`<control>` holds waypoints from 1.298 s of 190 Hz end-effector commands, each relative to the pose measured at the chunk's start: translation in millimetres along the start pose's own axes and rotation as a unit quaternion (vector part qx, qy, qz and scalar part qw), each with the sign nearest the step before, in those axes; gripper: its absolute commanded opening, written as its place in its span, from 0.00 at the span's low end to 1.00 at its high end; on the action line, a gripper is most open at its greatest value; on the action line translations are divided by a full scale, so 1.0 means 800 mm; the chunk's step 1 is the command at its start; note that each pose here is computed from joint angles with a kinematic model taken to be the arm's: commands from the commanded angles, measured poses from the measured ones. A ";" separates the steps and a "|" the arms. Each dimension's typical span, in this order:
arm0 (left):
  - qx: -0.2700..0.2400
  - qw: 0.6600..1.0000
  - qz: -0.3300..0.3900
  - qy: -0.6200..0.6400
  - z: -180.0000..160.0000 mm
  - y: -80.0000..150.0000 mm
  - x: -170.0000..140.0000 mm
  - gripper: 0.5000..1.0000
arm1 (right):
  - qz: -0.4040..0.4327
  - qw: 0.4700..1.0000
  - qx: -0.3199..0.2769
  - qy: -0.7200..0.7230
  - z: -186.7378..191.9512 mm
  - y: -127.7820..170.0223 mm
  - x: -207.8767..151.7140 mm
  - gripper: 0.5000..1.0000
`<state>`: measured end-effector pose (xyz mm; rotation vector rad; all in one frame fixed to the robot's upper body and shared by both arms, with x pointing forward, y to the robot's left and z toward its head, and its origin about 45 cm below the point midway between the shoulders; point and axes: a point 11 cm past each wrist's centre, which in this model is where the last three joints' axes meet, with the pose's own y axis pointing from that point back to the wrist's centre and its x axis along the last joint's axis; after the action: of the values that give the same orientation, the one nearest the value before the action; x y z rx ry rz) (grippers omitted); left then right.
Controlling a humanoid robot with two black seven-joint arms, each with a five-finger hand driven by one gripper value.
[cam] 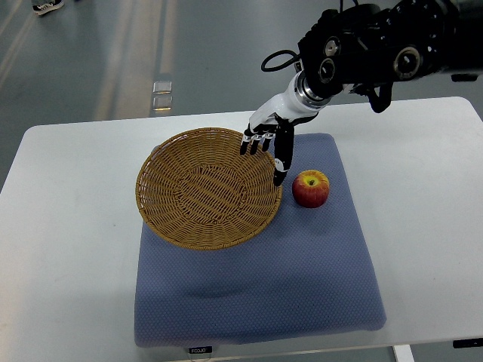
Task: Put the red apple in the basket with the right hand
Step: 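Move the right hand over the red apple beside the basket, then lower the right hand onto the red apple and close fingers around it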
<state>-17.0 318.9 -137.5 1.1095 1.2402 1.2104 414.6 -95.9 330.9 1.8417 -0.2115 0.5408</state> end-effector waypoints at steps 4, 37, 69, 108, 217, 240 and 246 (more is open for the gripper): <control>0.000 1.000 0.000 0.001 0.000 0.000 0.000 1.00 | 0.010 1.000 -0.018 -0.007 0.014 -0.009 -0.003 0.85; -0.001 1.000 0.000 0.000 0.001 0.000 0.000 1.00 | 0.018 0.998 -0.053 -0.019 0.042 -0.016 -0.008 0.84; 0.000 1.000 0.002 0.001 0.000 0.000 0.001 1.00 | 0.012 0.995 -0.077 -0.065 0.060 -0.020 -0.016 0.84; 0.000 1.000 0.002 0.001 0.000 0.000 0.001 1.00 | 0.023 0.991 -0.096 -0.089 0.084 -0.040 -0.033 0.84; 0.001 1.000 0.004 0.000 0.000 0.000 0.002 1.00 | 0.060 0.983 -0.117 -0.125 0.109 -0.073 -0.059 0.84; 0.000 1.000 0.004 0.000 -0.001 0.000 0.002 1.00 | 0.058 0.983 -0.120 -0.128 0.113 -0.081 -0.067 0.84; 0.000 1.000 0.004 0.000 0.001 0.000 0.002 1.00 | 0.063 0.982 -0.121 -0.129 0.114 -0.083 -0.068 0.84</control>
<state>-17.0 320.1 -137.5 1.1160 1.2369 1.2156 417.8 -163.7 233.2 1.6686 -0.5320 0.3422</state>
